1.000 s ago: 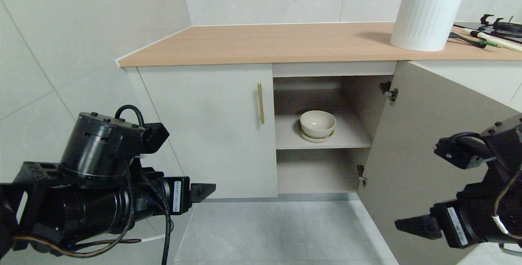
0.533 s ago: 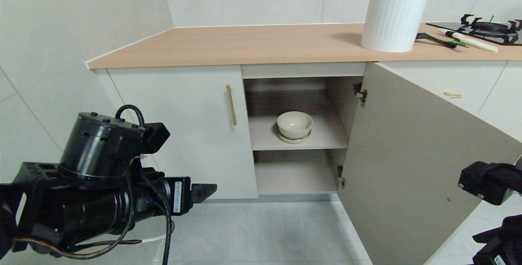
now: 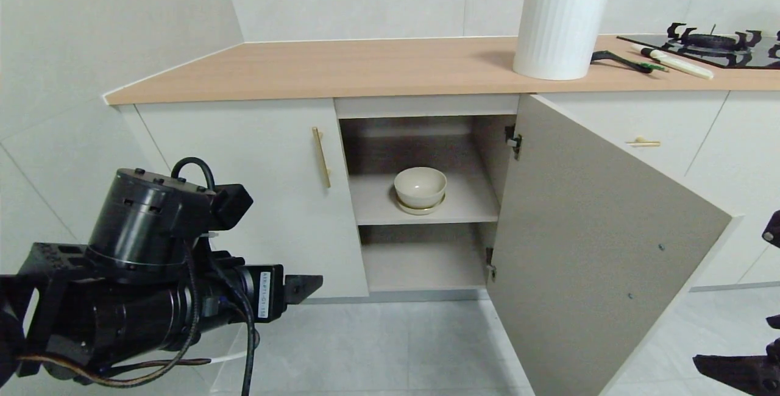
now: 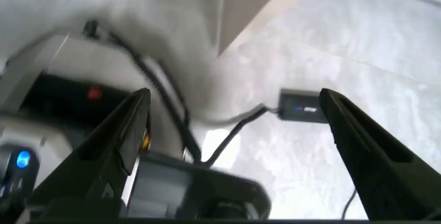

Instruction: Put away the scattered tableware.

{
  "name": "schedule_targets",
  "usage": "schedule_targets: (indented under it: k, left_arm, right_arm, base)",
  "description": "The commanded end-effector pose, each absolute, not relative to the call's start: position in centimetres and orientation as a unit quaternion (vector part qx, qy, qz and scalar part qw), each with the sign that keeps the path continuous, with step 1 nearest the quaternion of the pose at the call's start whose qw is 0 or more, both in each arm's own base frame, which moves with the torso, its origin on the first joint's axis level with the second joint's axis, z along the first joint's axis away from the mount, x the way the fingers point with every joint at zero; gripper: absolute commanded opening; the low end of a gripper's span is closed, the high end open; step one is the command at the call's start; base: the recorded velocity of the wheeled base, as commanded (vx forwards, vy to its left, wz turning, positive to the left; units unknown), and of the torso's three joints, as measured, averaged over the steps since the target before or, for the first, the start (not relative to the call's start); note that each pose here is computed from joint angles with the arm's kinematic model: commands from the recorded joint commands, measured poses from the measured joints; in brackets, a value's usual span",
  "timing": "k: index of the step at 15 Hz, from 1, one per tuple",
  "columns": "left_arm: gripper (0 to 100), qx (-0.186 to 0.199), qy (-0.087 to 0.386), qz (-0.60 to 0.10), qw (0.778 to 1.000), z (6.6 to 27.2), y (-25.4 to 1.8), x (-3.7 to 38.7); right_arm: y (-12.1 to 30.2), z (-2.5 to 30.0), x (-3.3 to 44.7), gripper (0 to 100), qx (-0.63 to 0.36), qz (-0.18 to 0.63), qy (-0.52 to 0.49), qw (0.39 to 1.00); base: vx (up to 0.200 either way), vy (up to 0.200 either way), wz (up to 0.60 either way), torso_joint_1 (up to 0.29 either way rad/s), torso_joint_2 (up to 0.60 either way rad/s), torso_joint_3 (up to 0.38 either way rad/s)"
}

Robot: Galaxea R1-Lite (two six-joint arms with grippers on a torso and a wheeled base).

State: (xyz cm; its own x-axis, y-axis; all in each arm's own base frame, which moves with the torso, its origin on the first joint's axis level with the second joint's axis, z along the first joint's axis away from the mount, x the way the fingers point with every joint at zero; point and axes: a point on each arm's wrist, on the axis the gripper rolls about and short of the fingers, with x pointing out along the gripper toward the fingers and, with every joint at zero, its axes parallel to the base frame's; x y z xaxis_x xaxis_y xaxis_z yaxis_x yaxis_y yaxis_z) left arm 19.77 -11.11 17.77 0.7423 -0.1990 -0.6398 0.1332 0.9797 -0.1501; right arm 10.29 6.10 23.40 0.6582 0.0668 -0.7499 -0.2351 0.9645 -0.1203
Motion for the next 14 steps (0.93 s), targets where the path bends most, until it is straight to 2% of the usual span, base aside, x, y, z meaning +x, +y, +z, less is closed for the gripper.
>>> schedule_targets:
  k: [1, 9, 11, 14]
  left_arm:
    - [100, -0.047, 0.349, -0.088, 0.932, 17.7, -11.2, 19.8]
    - [100, -0.047, 0.349, -0.088, 0.932, 17.7, -11.2, 19.8]
    - [100, -0.048, 0.347, -0.089, 0.932, 17.8, -11.1, 19.8]
    - [100, -0.049, 0.348, -0.088, 0.932, 17.8, -11.2, 19.8]
  right_arm:
    - [4.9, 23.9, 10.9, 100, -0.093, 0.04, 0.399, 0.911]
    - [1.3, 23.8, 14.4, 100, -0.075, -0.086, 0.39, 0.914]
    - [0.0, 23.2, 17.8, 100, -0.045, -0.134, 0.371, 0.918]
    - [-1.1, 22.0, 20.8, 100, -0.023, -0.162, 0.359, 0.919]
  base:
    - [0.0, 0.0, 0.0, 0.0, 0.0, 0.0]
    - [0.0, 0.0, 0.0, 0.0, 0.0, 0.0]
    - [0.0, 0.0, 0.0, 0.0, 0.0, 0.0]
    - [0.0, 0.0, 0.0, 0.0, 0.0, 0.0]
